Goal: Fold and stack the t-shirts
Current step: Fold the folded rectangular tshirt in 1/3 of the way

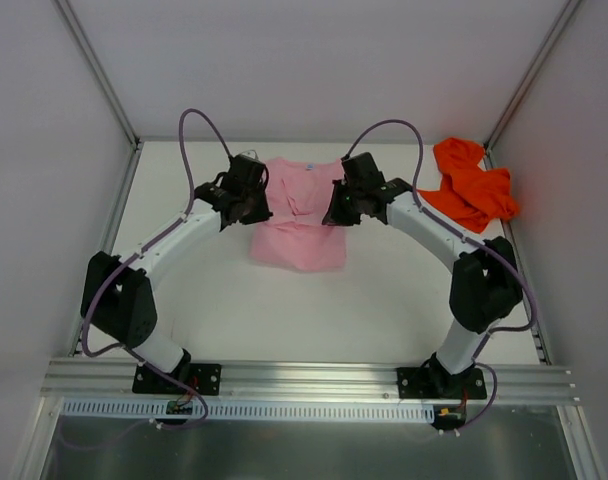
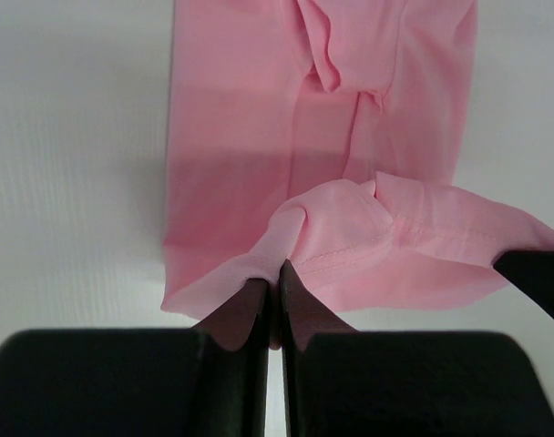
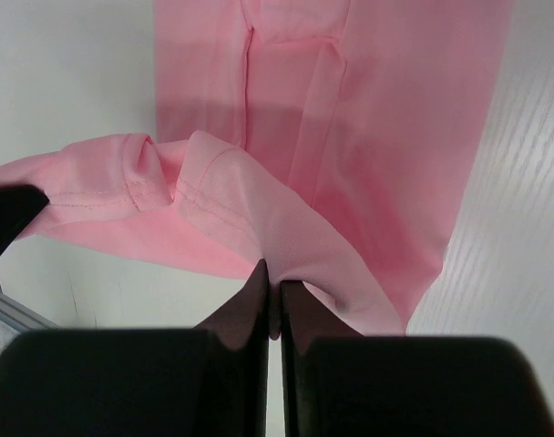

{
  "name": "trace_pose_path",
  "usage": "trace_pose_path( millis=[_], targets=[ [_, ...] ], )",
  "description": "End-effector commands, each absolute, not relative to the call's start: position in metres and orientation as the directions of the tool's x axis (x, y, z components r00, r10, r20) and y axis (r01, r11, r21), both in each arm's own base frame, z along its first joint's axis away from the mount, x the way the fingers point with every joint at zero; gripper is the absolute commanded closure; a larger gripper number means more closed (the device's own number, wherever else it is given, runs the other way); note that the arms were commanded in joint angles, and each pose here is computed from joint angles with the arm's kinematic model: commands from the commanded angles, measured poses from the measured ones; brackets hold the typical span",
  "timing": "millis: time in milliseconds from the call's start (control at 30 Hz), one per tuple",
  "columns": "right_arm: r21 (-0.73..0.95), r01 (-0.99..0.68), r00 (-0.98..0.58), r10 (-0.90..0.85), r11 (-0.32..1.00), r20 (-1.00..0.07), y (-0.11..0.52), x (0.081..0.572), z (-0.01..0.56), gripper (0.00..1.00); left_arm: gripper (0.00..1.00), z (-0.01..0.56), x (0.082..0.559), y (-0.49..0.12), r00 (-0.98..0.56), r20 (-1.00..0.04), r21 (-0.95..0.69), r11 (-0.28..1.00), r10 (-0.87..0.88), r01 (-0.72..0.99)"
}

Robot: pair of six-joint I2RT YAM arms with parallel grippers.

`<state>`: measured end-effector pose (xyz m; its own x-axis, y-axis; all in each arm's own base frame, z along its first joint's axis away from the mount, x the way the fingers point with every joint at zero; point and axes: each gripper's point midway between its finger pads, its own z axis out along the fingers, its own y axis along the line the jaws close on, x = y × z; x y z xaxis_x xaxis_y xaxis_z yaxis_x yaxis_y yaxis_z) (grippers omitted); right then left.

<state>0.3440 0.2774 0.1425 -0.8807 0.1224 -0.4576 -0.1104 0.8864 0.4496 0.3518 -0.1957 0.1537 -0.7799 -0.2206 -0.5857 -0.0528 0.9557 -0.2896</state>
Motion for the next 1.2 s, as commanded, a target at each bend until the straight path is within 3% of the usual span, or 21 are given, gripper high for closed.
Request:
trace_pose_path(
  millis=[0, 467, 1000, 1100, 1133, 1167],
  targets=[
    [0.494, -0.152, -0.880, 0.110, 0.856, -0.462, 0.287, 0.368, 0.152, 0.99, 1.00, 0.162, 0.381, -0.203, -0.763, -0.611, -0.310, 0.951, -0.212, -0.015],
    [0.534, -0.112, -0.902, 0.140, 0.838, -0.409, 0.289, 0.424, 0.119, 0.99, 1.00, 0.119, 0.435, -0.194, -0.798, -0.552, -0.309, 0.948, -0.240, -0.072],
    [0.493, -0.078, -0.923, 0.124, 0.866, -0.365, 0.284, 0.444, 0.075, 0.99, 1.00, 0.064, 0.448, -0.199, -0.849, -0.480, -0.288, 0.954, -0.221, -0.086],
    [0.492, -0.070, -0.921, 0.134, 0.868, -0.366, 0.282, 0.448, 0.074, 0.99, 0.85, 0.060, 0.451, -0.200, -0.854, -0.473, -0.299, 0.951, -0.215, -0.074],
    [0.494, -0.066, -0.922, 0.136, 0.867, -0.362, 0.281, 0.450, 0.073, 0.98, 0.66, 0.062, 0.454, -0.199, -0.853, -0.476, -0.302, 0.951, -0.215, -0.071],
    [0.499, -0.067, -0.921, 0.139, 0.864, -0.365, 0.281, 0.452, 0.075, 0.94, 0.61, 0.062, 0.456, -0.199, -0.853, -0.477, -0.302, 0.951, -0.210, -0.065]
  ],
)
